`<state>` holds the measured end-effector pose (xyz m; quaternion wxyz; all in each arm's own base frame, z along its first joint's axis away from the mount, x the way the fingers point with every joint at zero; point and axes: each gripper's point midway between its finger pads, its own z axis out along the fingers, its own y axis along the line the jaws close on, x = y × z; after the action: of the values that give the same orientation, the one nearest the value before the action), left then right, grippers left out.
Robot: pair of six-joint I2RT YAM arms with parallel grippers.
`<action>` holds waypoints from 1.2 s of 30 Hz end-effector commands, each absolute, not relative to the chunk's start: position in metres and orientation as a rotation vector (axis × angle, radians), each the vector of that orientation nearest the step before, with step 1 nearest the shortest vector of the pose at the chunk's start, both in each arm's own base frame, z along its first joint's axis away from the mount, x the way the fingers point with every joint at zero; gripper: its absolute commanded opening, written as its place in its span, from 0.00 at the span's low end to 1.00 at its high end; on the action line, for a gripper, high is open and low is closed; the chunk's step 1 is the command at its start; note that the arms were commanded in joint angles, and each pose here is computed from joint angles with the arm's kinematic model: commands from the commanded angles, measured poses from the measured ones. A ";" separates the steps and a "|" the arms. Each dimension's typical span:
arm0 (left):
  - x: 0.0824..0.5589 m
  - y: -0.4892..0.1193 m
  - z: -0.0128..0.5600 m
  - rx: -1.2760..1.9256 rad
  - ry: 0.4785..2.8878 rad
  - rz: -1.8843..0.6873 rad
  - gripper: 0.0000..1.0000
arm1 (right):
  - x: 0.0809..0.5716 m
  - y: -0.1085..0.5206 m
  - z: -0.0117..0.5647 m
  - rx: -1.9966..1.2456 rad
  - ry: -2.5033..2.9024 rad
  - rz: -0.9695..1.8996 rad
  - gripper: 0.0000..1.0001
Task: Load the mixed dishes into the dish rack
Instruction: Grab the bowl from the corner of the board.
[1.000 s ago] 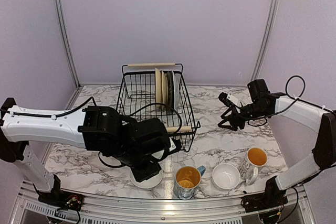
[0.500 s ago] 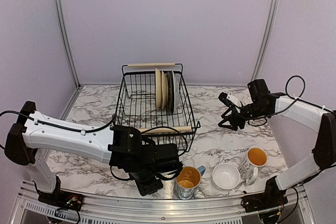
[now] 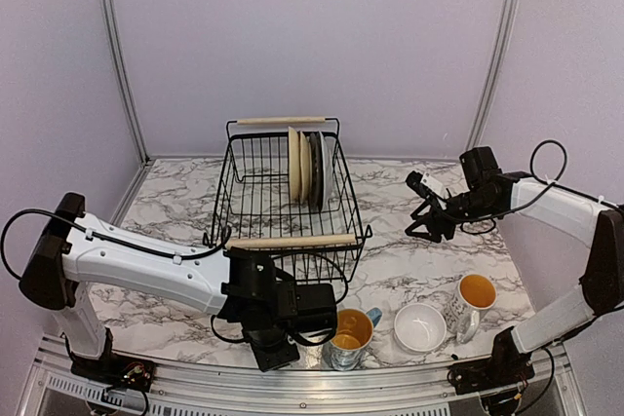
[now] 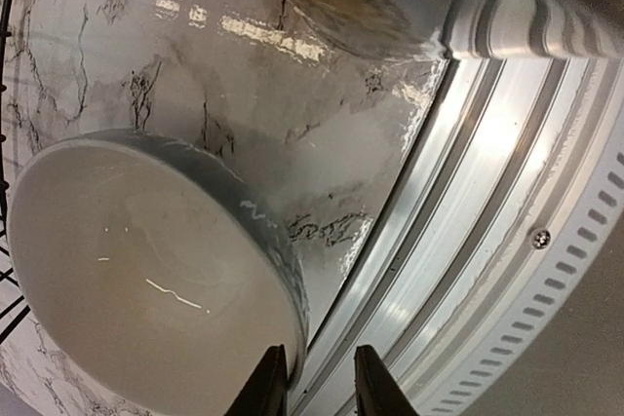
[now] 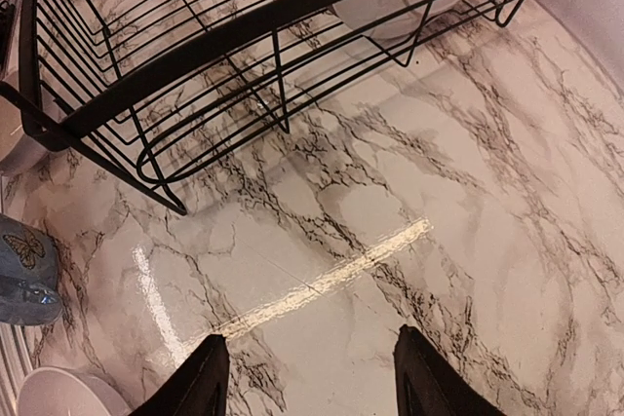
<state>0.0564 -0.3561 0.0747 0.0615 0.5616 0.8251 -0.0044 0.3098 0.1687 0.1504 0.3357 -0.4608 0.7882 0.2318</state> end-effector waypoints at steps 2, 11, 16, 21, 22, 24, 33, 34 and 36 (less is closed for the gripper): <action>0.055 -0.353 0.063 1.746 2.482 0.040 0.24 | 0.315 0.168 0.159 -1.191 2.035 0.576 0.56; 0.059 -0.357 0.061 1.778 2.447 0.064 0.13 | 0.315 0.168 0.158 -1.191 2.038 0.576 0.56; 0.061 -0.356 0.058 1.791 2.440 0.084 0.12 | 0.315 0.168 0.157 -1.190 2.040 0.579 0.56; 0.064 -0.352 0.051 1.801 2.438 0.133 0.12 | 0.315 0.169 0.157 -1.190 2.041 0.582 0.56; 0.064 -0.353 0.051 1.800 2.439 0.133 0.12 | 0.315 0.169 0.157 -1.189 2.041 0.583 0.56; 0.064 -0.354 0.053 1.799 2.435 0.126 0.10 | 0.315 0.169 0.157 -1.189 2.040 0.582 0.56; 0.054 -0.384 0.119 1.763 2.406 -0.129 0.00 | 0.314 0.169 0.158 -1.189 2.038 0.584 0.56; 0.052 -0.388 0.131 1.757 2.394 -0.173 0.00 | 0.314 0.169 0.158 -1.190 2.038 0.586 0.56; 0.053 -0.401 0.173 1.723 2.339 -0.270 0.00 | 0.314 0.169 0.158 -1.189 2.037 0.591 0.56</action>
<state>0.0568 -0.3779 0.0935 0.0644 0.5881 0.8061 -0.0166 0.3106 0.1685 0.1505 0.3369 -0.4609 0.7882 0.2300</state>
